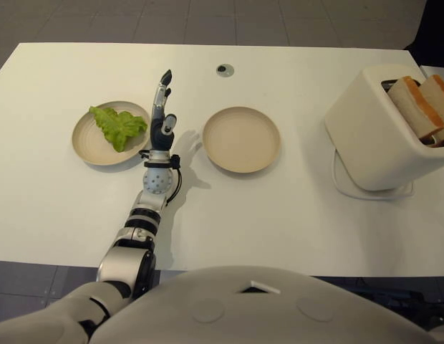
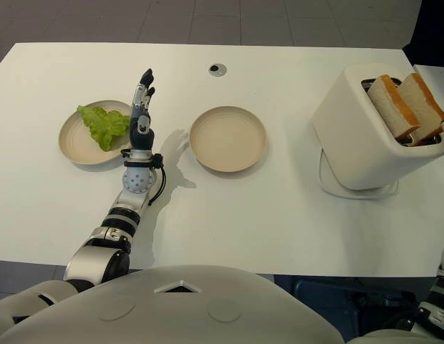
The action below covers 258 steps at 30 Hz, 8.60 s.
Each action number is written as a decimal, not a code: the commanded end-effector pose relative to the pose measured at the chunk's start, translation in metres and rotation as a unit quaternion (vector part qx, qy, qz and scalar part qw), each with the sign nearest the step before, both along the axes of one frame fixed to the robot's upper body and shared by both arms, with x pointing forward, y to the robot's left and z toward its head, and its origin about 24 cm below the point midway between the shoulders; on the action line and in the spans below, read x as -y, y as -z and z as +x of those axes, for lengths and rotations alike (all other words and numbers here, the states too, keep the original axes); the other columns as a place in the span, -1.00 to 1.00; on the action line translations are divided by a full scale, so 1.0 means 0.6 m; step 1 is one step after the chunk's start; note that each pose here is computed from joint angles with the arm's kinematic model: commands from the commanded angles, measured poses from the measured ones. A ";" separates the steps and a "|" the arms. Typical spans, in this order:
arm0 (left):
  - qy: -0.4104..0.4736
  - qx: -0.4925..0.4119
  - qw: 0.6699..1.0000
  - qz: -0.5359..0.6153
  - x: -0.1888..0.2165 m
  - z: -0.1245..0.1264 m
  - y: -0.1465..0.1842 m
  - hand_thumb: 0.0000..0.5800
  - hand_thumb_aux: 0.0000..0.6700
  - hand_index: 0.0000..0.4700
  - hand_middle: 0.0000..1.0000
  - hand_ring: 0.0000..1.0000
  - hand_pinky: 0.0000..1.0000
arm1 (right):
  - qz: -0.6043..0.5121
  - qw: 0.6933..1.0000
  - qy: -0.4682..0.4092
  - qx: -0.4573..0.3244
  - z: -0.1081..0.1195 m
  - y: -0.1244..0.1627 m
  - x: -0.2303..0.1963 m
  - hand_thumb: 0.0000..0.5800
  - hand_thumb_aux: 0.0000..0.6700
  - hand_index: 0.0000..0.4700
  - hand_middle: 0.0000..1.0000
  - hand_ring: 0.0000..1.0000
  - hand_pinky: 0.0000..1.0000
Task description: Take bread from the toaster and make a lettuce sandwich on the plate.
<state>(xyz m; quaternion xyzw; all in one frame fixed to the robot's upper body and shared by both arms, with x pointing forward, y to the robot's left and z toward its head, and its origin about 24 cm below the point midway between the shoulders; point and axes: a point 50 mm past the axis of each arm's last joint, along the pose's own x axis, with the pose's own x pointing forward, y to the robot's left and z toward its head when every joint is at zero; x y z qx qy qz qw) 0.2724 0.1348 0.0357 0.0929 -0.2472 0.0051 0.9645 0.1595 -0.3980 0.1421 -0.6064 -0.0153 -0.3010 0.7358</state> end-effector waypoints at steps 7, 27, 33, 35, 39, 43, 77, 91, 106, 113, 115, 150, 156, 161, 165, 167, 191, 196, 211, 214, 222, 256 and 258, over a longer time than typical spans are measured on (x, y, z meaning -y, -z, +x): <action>-0.008 -0.088 0.996 -0.006 0.003 -0.048 0.064 -1.00 -1.00 -1.00 -1.00 -1.00 -1.00 | 0.002 0.997 -0.045 -0.064 0.039 0.026 -0.024 -0.82 -0.91 -0.91 -1.00 -1.00 -1.00; 0.000 -0.084 0.996 -0.008 0.006 -0.060 0.056 -1.00 -1.00 -1.00 -1.00 -1.00 -1.00 | 0.004 0.990 -0.075 0.118 0.040 -0.062 -0.034 1.00 1.00 1.00 1.00 1.00 1.00; -0.016 -0.080 0.997 -0.011 -0.002 -0.060 0.054 -1.00 -1.00 -1.00 -1.00 -1.00 -1.00 | 0.061 0.878 -0.275 0.387 0.042 -0.185 -0.154 1.00 1.00 1.00 1.00 1.00 1.00; -0.017 -0.079 0.997 -0.012 -0.001 -0.060 0.053 -1.00 -1.00 -1.00 -1.00 -1.00 -1.00 | 0.152 0.856 -0.349 0.351 0.066 -0.168 -0.190 1.00 1.00 1.00 1.00 1.00 1.00; -0.010 -0.080 0.997 -0.012 0.006 -0.054 0.052 -1.00 -1.00 -1.00 -1.00 -1.00 -1.00 | 0.361 0.788 -0.471 0.164 0.123 -0.061 -0.297 1.00 1.00 1.00 1.00 1.00 1.00; -0.001 -0.079 0.997 -0.011 0.012 -0.044 0.049 -1.00 -1.00 -1.00 -1.00 -1.00 -1.00 | 0.428 0.759 -0.490 0.024 0.173 0.024 -0.354 1.00 1.00 1.00 1.00 1.00 1.00; -0.272 -0.138 0.784 0.540 -0.257 -0.026 -0.040 -1.00 -1.00 -1.00 -1.00 -1.00 -1.00 | 0.114 0.795 -0.536 -0.261 0.156 0.104 -0.362 -1.00 -1.00 -1.00 -0.93 -0.93 -0.93; -0.146 -0.257 0.762 0.576 -0.261 -0.009 0.035 1.00 1.00 1.00 -1.00 -1.00 -1.00 | 0.114 0.795 -0.573 -0.163 0.097 0.013 -0.402 -1.00 -1.00 -1.00 -0.92 -0.92 -0.92; -0.106 -0.032 0.956 0.272 -0.088 -0.012 -0.072 1.00 1.00 1.00 -1.00 -1.00 -1.00 | 0.135 0.812 -0.554 -0.126 0.088 0.008 -0.390 -0.95 -0.98 -0.98 -0.90 -0.90 -0.90; 0.082 -0.059 0.964 0.245 0.070 -0.048 -0.002 1.00 1.00 1.00 -1.00 -1.00 -1.00 | 0.137 0.834 -0.527 -0.088 0.080 -0.022 -0.355 -0.83 -0.91 -0.91 -0.91 -0.91 -0.91; 0.106 -0.057 0.955 0.270 0.091 -0.050 0.013 1.00 1.00 1.00 -1.00 -1.00 -1.00 | 0.137 0.843 -0.515 -0.078 0.079 -0.030 -0.343 -0.82 -0.91 -0.91 -0.91 -0.91 -0.91; -0.004 -0.029 0.891 0.453 -0.027 -0.025 -0.017 -1.00 -1.00 -1.00 -1.00 -1.00 -1.00 | 0.008 0.981 -0.169 -0.096 0.039 -0.086 -0.063 -1.00 -1.00 -1.00 -1.00 -1.00 -1.00; -0.003 -0.016 0.896 0.444 -0.034 -0.046 -0.038 -1.00 -1.00 -1.00 -1.00 -1.00 -1.00 | 0.044 0.969 -0.168 -0.173 0.044 -0.021 -0.050 -1.00 -1.00 -1.00 -1.00 -1.00 -1.00; -0.018 -0.013 0.899 0.438 -0.042 -0.045 -0.047 -1.00 -1.00 -1.00 -1.00 -1.00 -1.00 | 0.065 0.966 -0.169 -0.186 0.049 -0.001 -0.049 -1.00 -1.00 -1.00 -1.00 -1.00 -1.00; -0.042 -0.012 0.906 0.421 -0.056 -0.049 -0.055 -1.00 -1.00 -1.00 -1.00 -1.00 -1.00 | 0.078 0.961 -0.162 -0.208 0.047 0.016 -0.040 0.78 0.34 0.34 -1.00 -1.00 -1.00; -0.048 -0.012 0.910 0.412 -0.059 -0.051 -0.058 -1.00 -1.00 -1.00 -1.00 -1.00 -1.00 | 0.076 0.959 -0.170 -0.212 0.050 0.018 -0.042 1.00 1.00 1.00 0.13 0.13 0.13; -0.099 -0.053 0.937 0.330 -0.076 -0.033 -0.010 -1.00 -1.00 -1.00 -1.00 -1.00 -1.00 | 0.468 0.758 -0.445 -0.091 0.203 0.109 -0.413 1.00 1.00 1.00 1.00 1.00 1.00; -0.127 -0.045 0.940 0.312 -0.086 -0.030 -0.019 -1.00 -1.00 -1.00 -1.00 -1.00 -1.00 | 0.506 0.743 -0.416 -0.138 0.179 0.159 -0.439 1.00 1.00 1.00 1.00 1.00 1.00; 0.073 0.089 0.899 0.422 0.021 -0.070 -0.011 -1.00 -1.00 -1.00 -1.00 -1.00 -1.00 | 0.456 0.792 -0.378 -0.148 0.190 0.174 -0.465 1.00 1.00 1.00 1.00 1.00 1.00; 0.102 0.104 0.880 0.452 0.027 -0.075 -0.005 -0.97 -0.98 -0.98 -1.00 -1.00 -1.00 | 0.428 0.808 -0.372 -0.157 0.189 0.190 -0.465 1.00 1.00 1.00 1.00 1.00 1.00; 0.175 0.055 0.814 0.551 0.035 -0.043 0.045 -1.00 -1.00 -1.00 -1.00 -1.00 -1.00 | 0.341 0.811 -0.424 -0.215 0.167 0.212 -0.487 1.00 1.00 1.00 1.00 1.00 1.00; 0.336 -0.106 0.865 0.357 -0.023 -0.152 0.032 1.00 1.00 1.00 1.00 1.00 1.00 | 0.228 0.677 -0.616 -0.332 0.037 0.150 -0.428 1.00 1.00 1.00 1.00 1.00 1.00; 0.357 -0.171 0.823 0.407 -0.026 -0.160 0.076 1.00 1.00 1.00 1.00 1.00 1.00 | 0.219 0.690 -0.598 -0.344 0.063 0.174 -0.441 1.00 1.00 1.00 1.00 1.00 1.00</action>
